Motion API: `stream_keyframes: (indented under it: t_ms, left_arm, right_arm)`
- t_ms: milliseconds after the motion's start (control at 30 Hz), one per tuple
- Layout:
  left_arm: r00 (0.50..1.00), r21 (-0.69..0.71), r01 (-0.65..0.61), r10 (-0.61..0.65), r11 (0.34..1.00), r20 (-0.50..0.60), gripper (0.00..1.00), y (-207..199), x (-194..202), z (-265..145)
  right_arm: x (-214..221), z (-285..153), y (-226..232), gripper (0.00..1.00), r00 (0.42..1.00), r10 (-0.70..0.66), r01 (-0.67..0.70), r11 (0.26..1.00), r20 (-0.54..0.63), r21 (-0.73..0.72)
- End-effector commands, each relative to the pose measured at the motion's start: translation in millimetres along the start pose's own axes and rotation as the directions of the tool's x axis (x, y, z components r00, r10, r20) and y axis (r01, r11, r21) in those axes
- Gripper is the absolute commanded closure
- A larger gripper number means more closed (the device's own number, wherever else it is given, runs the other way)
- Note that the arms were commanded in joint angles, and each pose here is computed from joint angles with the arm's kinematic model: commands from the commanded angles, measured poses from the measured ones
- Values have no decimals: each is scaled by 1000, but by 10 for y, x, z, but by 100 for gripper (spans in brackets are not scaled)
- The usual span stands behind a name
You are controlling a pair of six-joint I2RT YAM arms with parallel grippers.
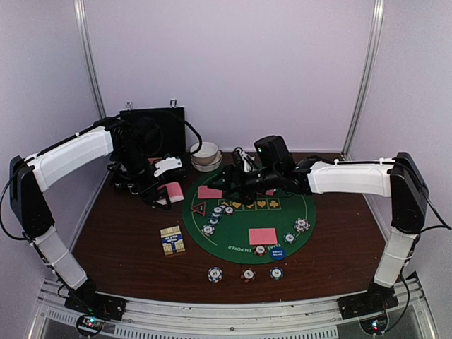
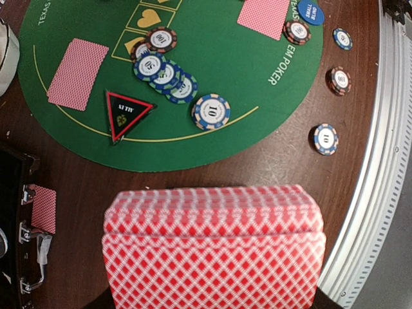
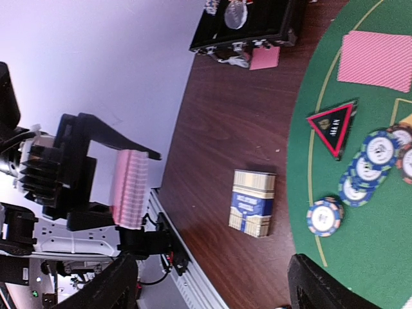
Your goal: Distribute texas hold em gaming equipment
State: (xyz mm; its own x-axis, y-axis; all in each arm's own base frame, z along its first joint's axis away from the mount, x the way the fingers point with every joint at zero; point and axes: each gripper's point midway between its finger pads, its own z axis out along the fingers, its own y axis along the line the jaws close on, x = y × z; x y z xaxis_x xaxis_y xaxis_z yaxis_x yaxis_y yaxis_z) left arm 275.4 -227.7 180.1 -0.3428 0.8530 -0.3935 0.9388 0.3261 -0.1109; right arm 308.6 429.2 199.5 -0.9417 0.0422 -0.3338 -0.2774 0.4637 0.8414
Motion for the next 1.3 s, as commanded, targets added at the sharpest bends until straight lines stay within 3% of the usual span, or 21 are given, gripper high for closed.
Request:
stream_keyframes:
  t_ms: [0,400,1267]
  left_arm:
    - [999,5,3,-3,1000,48,100,3,-124,-90]
    - [999,4,2,-3,1000,53,100,3,-135,-101]
    - [999,14,2,-2,1000,53,100,-10,-130,-84]
  right_arm:
    - [-67,163,492,17,999,0,6,989,34,-150]
    - [121,633,708,16,999,16,-24,976,-38,-219]
    - [149,1110,840,22,992,67,-99,938,-108,-332]
